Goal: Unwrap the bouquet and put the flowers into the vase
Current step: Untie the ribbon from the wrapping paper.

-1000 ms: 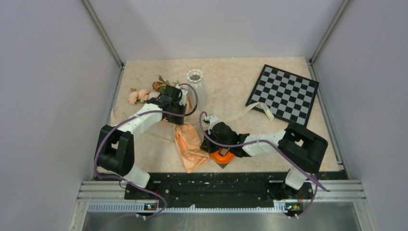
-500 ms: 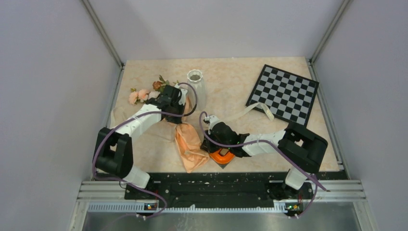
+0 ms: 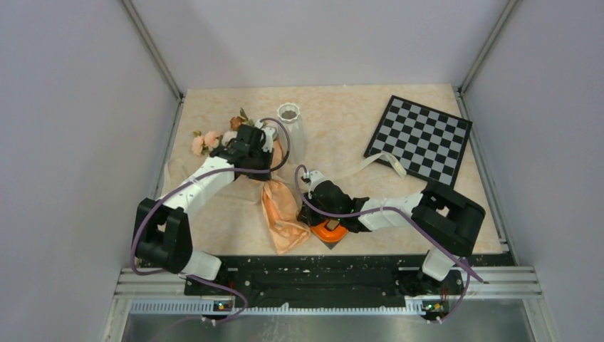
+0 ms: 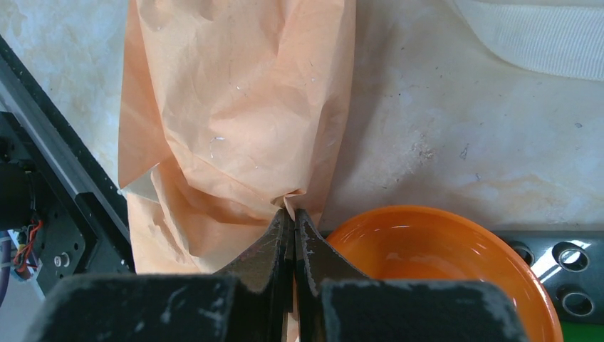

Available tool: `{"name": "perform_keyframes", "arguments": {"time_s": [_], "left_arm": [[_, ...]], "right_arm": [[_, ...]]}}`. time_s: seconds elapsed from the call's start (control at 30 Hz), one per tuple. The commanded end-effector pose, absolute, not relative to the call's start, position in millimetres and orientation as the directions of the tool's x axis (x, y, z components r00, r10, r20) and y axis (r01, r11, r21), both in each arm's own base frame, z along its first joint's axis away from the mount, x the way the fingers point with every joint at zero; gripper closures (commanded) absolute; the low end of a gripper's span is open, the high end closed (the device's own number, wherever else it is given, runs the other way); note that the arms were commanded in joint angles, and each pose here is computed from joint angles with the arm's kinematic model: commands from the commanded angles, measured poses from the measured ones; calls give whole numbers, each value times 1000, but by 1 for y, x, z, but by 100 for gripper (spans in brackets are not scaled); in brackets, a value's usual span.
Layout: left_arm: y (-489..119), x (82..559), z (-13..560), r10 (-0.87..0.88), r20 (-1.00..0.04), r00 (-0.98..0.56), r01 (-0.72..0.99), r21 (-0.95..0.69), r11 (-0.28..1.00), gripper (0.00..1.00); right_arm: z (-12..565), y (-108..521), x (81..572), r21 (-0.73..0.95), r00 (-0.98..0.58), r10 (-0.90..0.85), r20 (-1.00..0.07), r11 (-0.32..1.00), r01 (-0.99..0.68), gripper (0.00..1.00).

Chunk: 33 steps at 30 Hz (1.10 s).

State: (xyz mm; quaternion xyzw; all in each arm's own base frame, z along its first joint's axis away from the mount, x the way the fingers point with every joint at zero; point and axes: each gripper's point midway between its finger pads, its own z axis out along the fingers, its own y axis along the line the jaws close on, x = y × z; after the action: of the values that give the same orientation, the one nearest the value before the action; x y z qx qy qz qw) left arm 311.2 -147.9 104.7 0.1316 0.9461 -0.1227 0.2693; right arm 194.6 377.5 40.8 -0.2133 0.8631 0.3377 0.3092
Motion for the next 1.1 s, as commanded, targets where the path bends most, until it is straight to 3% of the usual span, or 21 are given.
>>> {"name": "perform_keyframes", "arguments": {"time_s": [0.0,0.3,0.5,0.53,0.6,0.67,0.8,0.93,1.07], "left_arm": [[-161,321,140,133,-652,-746,348,-212,913,99],[-155,321,153,141,-686,-714,354,-180,918,87],[-146,315,155,140,-687,-713,334,-158,929,70],[-143,313,155,136,-684,-717,324,-153,934,66],[-135,310,158,117,-684,-720,289,-141,947,43],[-126,307,164,82,-693,-716,245,-140,959,24],[-115,303,175,-4,-708,-706,186,-190,964,2],[-109,305,180,-128,-692,-711,116,-295,949,1],[-101,310,171,-294,-615,-732,9,-440,898,1]], "right_arm": [[42,382,197,430,-711,-166,-683,695,-576,100],[48,383,199,426,-700,-165,-695,689,-586,100],[63,389,200,425,-673,-168,-720,659,-620,100],[68,391,200,425,-665,-167,-728,651,-629,100],[80,393,202,416,-644,-166,-747,638,-648,97],[94,394,204,401,-616,-163,-770,628,-667,87],[123,396,212,348,-551,-170,-817,616,-706,69],[141,402,226,290,-493,-179,-851,624,-726,59],[147,416,239,243,-455,-202,-867,627,-740,56]]}}
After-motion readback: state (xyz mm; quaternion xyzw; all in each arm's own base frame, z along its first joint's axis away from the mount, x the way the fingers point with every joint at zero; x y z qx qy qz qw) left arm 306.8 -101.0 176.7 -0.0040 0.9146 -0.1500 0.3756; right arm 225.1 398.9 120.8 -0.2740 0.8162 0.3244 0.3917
